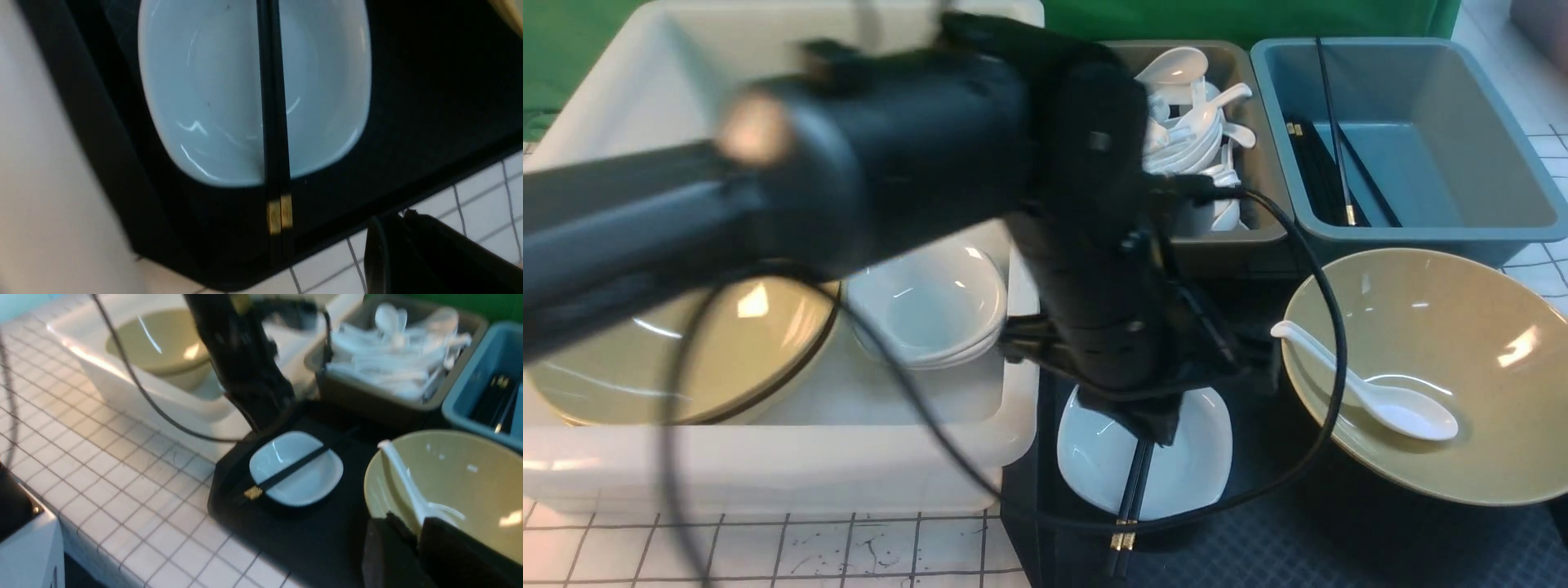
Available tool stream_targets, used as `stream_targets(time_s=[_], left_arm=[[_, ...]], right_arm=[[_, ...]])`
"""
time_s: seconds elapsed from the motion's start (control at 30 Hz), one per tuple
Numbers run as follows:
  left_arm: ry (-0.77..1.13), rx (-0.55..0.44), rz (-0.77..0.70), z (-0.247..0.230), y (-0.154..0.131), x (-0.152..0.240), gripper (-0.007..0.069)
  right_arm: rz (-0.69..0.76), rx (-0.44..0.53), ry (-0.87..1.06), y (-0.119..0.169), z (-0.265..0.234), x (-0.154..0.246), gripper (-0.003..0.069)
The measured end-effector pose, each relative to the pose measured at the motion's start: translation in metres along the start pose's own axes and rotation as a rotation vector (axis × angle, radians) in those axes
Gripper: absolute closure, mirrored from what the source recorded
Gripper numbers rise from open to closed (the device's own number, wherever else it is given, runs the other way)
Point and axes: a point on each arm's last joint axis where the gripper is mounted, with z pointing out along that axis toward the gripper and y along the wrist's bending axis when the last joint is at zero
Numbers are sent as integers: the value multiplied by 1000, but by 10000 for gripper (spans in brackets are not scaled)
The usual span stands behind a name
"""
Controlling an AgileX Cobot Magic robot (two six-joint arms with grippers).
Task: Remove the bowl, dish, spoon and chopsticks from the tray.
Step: Use the left arm to grab the chopsticks
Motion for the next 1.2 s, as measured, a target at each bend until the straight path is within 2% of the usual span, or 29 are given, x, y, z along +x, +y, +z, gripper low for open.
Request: stream_targets(time_s=[0.17,0.47,0.6,0.97,1.2], left_arm=[[59,-55,-34,26,-2,-18,619],[95,-196,-45,67,7,-33,405],[85,-215,-50,76,9,-36,333],[4,-204,-30,77,9,-44,311],[46,-233,-28,97,13,-43,241]], right_arm=[[-11,0,-31,2,-8,3,536],[-32,1,-33,2,-8,3,531],[-44,1,-33,2,-8,3,530],[-61,1,-33,2,-8,3,524],[-65,1,-33,2,-8,3,519]])
